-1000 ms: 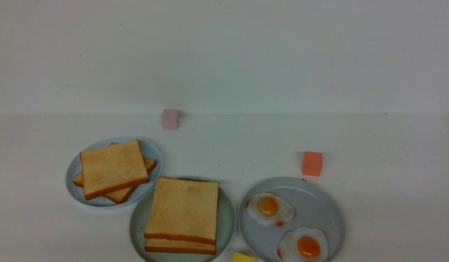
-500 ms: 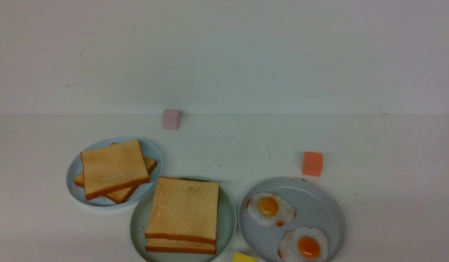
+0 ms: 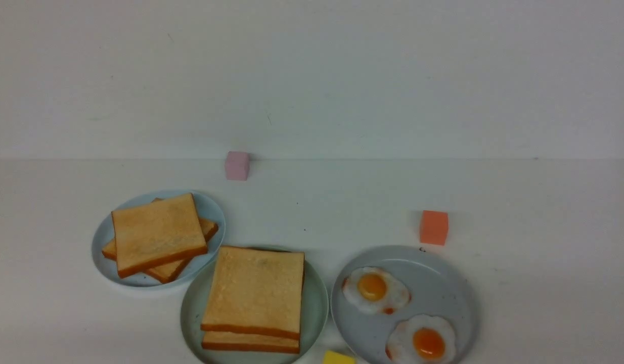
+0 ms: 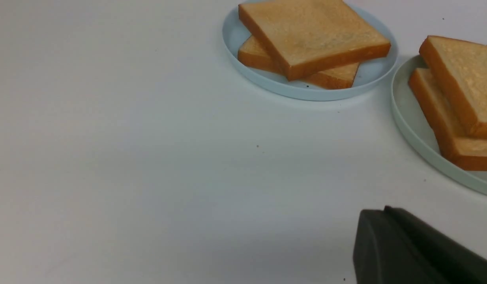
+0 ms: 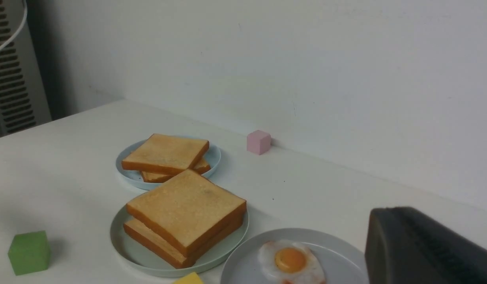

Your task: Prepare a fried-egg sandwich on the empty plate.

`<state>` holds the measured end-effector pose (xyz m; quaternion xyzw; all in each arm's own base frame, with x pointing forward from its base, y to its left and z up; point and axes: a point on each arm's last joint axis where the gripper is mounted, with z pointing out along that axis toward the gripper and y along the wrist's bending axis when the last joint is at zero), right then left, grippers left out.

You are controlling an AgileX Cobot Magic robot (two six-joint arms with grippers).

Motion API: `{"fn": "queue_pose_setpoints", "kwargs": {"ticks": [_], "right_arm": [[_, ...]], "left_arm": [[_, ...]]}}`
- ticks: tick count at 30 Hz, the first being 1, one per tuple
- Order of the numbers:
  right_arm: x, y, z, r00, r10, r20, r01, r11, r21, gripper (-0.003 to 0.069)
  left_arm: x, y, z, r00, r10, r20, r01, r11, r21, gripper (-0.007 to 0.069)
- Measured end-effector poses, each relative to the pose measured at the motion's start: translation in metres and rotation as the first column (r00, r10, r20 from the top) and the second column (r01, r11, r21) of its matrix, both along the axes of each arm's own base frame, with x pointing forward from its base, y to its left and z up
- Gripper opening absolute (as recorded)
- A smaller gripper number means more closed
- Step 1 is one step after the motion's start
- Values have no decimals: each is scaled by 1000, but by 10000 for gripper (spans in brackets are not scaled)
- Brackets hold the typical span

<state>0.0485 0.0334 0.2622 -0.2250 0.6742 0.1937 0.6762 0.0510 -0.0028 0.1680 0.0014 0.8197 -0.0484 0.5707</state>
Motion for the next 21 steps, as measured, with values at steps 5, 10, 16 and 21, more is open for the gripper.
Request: {"fn": "queue_pose_setpoints", "kwargs": {"ticks": [5,10,16,21], "right_arm": [[1,-1,0,999,-19,39,21,998,-57,43],[5,-8,1,986,-147,79,154,983,-98,49],[13,-18,-26,932,-359,-58,357,933,-35,57],[11,-29,-75,834,-510,-210,520,854,-11,67]], "left_arm": [[0,0,0,1000,0,0,0,1000,0,18],[0,0,0,1000,0,0,0,1000,1,22],[0,0,0,1000,0,-1,0,1000,1,29],[0,0,0,1000,0,-1,0,1000,1,34]]}}
